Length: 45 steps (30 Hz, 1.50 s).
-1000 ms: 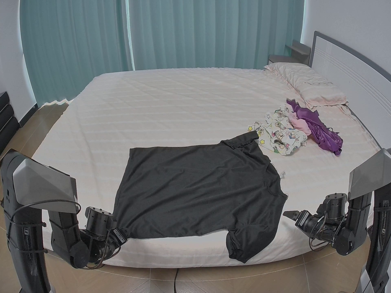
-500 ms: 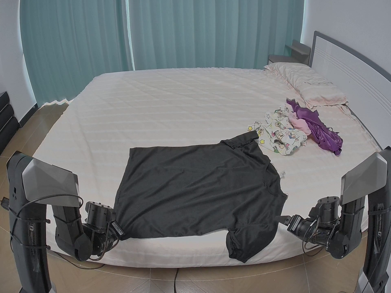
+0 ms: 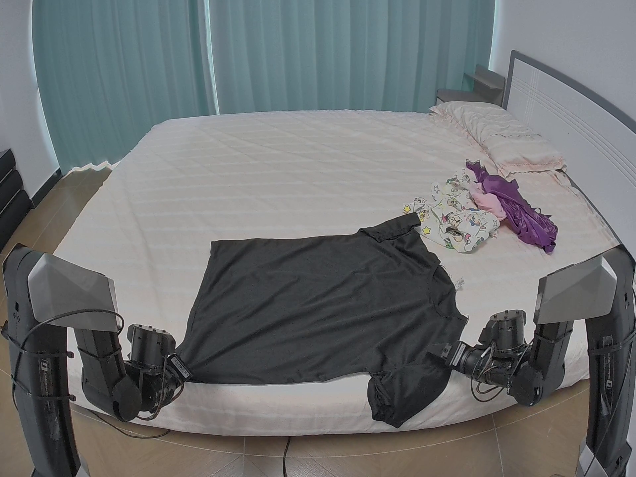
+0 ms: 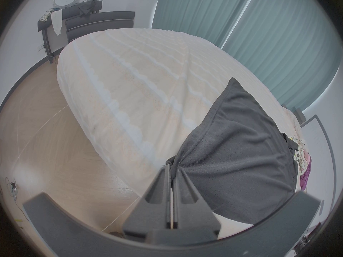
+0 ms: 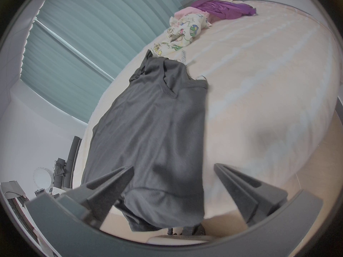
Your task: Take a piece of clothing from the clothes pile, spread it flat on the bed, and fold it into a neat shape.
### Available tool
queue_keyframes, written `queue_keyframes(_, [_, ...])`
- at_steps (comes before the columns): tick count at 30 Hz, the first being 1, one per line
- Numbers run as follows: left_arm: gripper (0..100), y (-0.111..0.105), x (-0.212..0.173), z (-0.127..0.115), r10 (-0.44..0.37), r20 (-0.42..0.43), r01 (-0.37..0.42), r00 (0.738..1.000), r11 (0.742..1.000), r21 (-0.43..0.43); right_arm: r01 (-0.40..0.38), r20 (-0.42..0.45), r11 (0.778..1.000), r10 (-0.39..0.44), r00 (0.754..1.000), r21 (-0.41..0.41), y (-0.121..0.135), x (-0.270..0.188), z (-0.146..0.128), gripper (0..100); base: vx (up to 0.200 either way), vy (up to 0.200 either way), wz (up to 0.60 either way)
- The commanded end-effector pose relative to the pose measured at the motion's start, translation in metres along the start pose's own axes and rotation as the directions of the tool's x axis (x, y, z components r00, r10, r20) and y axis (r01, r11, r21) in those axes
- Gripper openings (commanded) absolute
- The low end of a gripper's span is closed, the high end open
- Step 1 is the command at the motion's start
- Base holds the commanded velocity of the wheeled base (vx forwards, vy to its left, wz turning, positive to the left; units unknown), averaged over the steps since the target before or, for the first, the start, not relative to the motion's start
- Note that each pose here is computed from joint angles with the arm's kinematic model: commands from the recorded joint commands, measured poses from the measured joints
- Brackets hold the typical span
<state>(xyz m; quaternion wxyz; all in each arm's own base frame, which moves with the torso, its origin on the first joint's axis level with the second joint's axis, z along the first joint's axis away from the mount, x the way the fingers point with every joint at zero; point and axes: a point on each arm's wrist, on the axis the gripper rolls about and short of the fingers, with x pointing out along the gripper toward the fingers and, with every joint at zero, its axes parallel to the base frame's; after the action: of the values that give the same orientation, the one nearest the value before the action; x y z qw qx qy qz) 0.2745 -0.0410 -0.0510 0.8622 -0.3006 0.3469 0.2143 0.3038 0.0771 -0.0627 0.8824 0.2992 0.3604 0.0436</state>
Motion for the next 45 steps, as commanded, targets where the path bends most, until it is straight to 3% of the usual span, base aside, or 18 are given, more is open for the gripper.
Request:
queue_keyframes(1, [0, 0.0, 0.0, 0.001, 0.0, 0.002, 0.0, 1.0, 1.0, -0.003, -0.012, 0.035, 1.0, 0.012, 0.999, -0.004, 0.003, 0.015, 0.008, 0, 0.0, 0.0, 0.0])
queue_keyframes(7, [0, 0.002, 0.0, 0.0, 0.006, -0.003, -0.006, 1.0, 1.0, -0.001, -0.008, 0.133, 1.0, 0.009, 0.991, -0.01, 0.0, 0.018, 0.033, 0, 0.0, 0.0, 0.0])
queue_keyframes(11, [0, 0.003, 0.003, -0.002, 0.009, -0.01, -0.009, 1.0, 1.0, -0.001, -0.007, 0.204, 0.995, 0.027, 0.979, -0.097, 0.0, 0.017, 0.057, 0, 0.0, 0.0, 0.0])
queue_keyframes(19, [0, 0.005, 0.001, -0.001, -0.014, -0.041, 0.014, 0.999, 1.0, -0.01, -0.041, 0.241, 0.983, 0.084, 0.967, -0.177, 0.017, 0.03, 0.082, 0, 0.0, 0.0, 0.0])
queue_keyframes(25, [0, 0.005, 0.002, -0.002, -0.013, -0.041, 0.013, 0.999, 1.0, -0.008, -0.041, 0.195, 0.972, 0.087, 0.977, -0.232, 0.017, 0.04, 0.083, 0, 0.0, 0.0, 0.0])
queue_keyframes(26, [0, 0.005, 0.002, -0.002, -0.013, -0.041, 0.013, 0.999, 1.0, -0.008, -0.037, 0.191, 0.972, 0.082, 0.978, -0.231, 0.015, 0.042, 0.081, 100, 0.0, 0.0, 0.0])
queue_keyframes(33, [0, 0.005, 0.002, -0.002, -0.013, -0.041, 0.013, 0.999, 1.0, -0.008, -0.013, 0.226, 0.984, 0.054, 0.973, -0.179, 0.004, 0.028, 0.092, 100, 0.0, 0.0, 0.0])
queue_keyframes(39, [0, 0.005, 0.002, -0.002, -0.012, -0.042, 0.012, 0.999, 1.0, -0.006, -0.024, 0.267, 1.0, 0.026, 0.963, -0.012, -0.003, 0.008, 0.108, 100, 0.0, 0.0, 0.0])
queue_keyframes(41, [0, 0.005, 0.002, -0.002, -0.011, -0.043, 0.011, 0.999, 1.0, -0.004, -0.054, 0.23, 0.997, 0.041, 0.972, 0.051, 0.004, -0.009, 0.097, 100, 0.0, 0.0, 0.0])
queue_keyframes(44, [0, 0.005, 0.002, -0.002, -0.012, -0.044, 0.012, 0.999, 1.0, -0.003, -0.098, 0.166, 0.994, 0.089, 0.982, 0.051, 0.019, -0.018, 0.08, 100, 0.0, 0.0, 0.0])
queue_keyframes(45, [0, 0.005, 0.002, -0.003, -0.009, -0.046, 0.009, 0.999, 1.0, -0.002, -0.12, 0.101, 0.992, 0.116, 0.988, 0.037, 0.029, -0.024, 0.062, 100, 0.0, 0.0, 0.0])
